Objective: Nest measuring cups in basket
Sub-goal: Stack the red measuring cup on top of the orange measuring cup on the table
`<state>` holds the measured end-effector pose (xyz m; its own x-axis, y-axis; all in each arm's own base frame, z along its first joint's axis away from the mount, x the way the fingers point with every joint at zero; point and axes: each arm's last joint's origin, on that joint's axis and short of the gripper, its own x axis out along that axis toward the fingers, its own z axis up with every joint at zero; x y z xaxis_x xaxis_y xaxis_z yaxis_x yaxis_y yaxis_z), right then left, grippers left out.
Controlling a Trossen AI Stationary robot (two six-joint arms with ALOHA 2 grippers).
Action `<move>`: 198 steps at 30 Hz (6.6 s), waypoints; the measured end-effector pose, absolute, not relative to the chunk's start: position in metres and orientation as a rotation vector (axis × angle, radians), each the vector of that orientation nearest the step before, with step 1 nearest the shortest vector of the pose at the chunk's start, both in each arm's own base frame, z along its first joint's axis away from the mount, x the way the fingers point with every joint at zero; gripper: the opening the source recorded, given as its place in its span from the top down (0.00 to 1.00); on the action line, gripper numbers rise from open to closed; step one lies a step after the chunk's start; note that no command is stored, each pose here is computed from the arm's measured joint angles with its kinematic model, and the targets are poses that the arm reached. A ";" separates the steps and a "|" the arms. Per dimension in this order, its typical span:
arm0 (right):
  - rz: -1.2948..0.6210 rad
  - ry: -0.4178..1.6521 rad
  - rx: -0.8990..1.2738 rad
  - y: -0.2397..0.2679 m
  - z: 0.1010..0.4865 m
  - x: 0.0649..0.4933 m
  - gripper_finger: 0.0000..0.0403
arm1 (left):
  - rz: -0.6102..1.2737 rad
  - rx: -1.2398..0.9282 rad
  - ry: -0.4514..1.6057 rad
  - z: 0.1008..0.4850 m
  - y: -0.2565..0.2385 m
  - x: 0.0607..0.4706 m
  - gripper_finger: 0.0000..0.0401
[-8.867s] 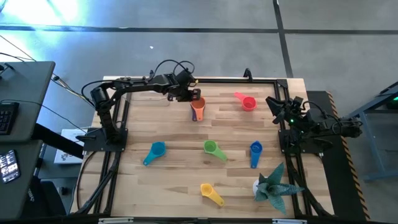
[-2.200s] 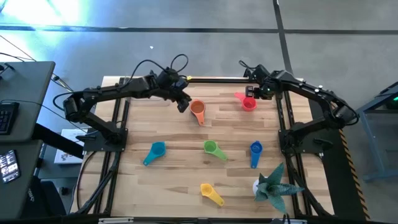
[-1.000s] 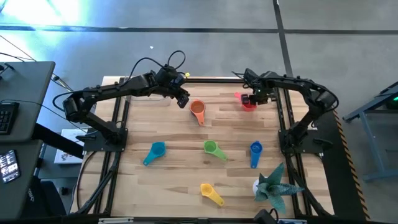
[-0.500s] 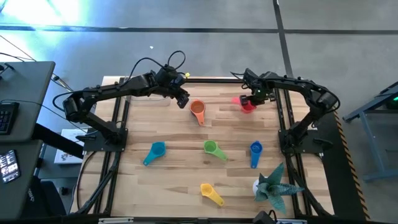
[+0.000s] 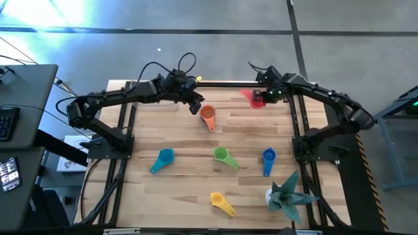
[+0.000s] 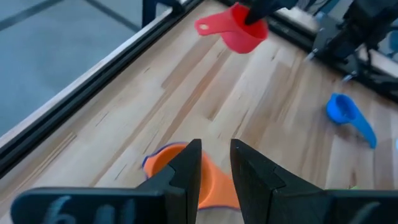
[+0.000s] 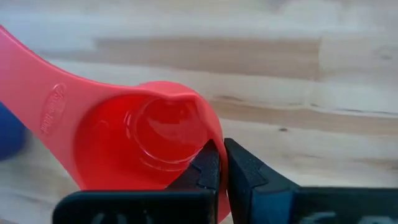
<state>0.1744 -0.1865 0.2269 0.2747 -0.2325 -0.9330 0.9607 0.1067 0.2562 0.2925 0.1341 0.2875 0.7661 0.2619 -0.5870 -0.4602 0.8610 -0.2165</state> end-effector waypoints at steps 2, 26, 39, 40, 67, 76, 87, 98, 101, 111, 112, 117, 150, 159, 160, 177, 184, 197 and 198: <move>-1.043 0.802 1.086 -0.186 0.235 0.174 1.00 | 0.393 -0.354 0.550 0.290 0.133 0.295 0.81; -0.835 0.247 1.020 -0.187 0.292 0.191 1.00 | 0.262 -0.337 0.425 0.275 0.139 0.326 0.81; -0.880 0.288 1.029 -0.186 0.287 0.188 1.00 | 0.174 -0.266 0.582 0.242 0.129 0.370 0.81; -0.887 0.293 1.029 -0.186 0.287 0.188 1.00 | 0.167 -0.254 0.599 0.241 0.129 0.374 0.81; -0.946 0.364 1.041 -0.183 0.281 0.184 1.00 | 0.150 -0.219 0.972 0.179 0.104 0.413 0.81; -0.944 0.373 1.034 -0.183 0.280 0.184 1.00 | 0.172 -0.238 1.030 0.173 0.103 0.408 0.81; -0.944 0.385 1.031 -0.182 0.280 0.183 1.00 | 0.203 -0.250 1.081 0.171 0.103 0.403 0.81; -0.944 0.392 1.028 -0.182 0.279 0.183 1.00 | 0.203 -0.269 1.221 0.166 0.099 0.391 0.81; -0.943 0.394 1.025 -0.182 0.279 0.183 1.00 | 0.217 -0.262 1.246 0.165 0.099 0.389 0.81; -0.943 0.394 1.025 -0.182 0.279 0.183 1.00 | 0.230 -0.214 1.264 0.190 0.096 0.376 0.81; -0.943 0.394 1.025 -0.182 0.279 0.183 1.00 | 0.230 -0.214 1.254 0.196 0.095 0.373 0.81; -0.941 0.397 1.020 -0.182 0.279 0.183 1.00 | 0.304 -0.161 1.183 0.228 0.097 0.362 0.81; -0.937 0.413 1.004 -0.182 0.279 0.183 1.00 | 0.589 -0.314 1.170 0.186 0.192 0.348 0.81; -0.937 0.413 1.004 -0.182 0.279 0.183 1.00 | 0.568 -0.360 1.213 0.166 0.188 0.355 0.81; -0.937 0.413 1.004 -0.182 0.279 0.183 1.00 | 0.566 -0.360 1.211 0.166 0.187 0.356 0.81; -0.937 0.414 1.004 -0.182 0.279 0.183 1.00 | 0.514 -0.341 1.091 0.170 0.152 0.384 0.81; -0.937 0.415 1.004 -0.182 0.279 0.183 1.00 | 0.487 -0.321 1.054 0.172 0.141 0.391 0.81; -0.919 0.424 1.015 -0.181 0.278 0.183 1.00 | 0.412 -0.254 0.970 0.177 0.120 0.407 0.81; -0.917 0.424 1.016 -0.181 0.278 0.183 1.00 | 0.396 -0.247 0.965 0.177 0.119 0.408 0.81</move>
<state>0.1830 -0.1807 0.2783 0.5710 -0.4528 -0.6848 0.8151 0.2132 0.5387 0.4076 0.1188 0.1770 0.5065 0.2160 -0.8347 -0.4322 0.9013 -0.0291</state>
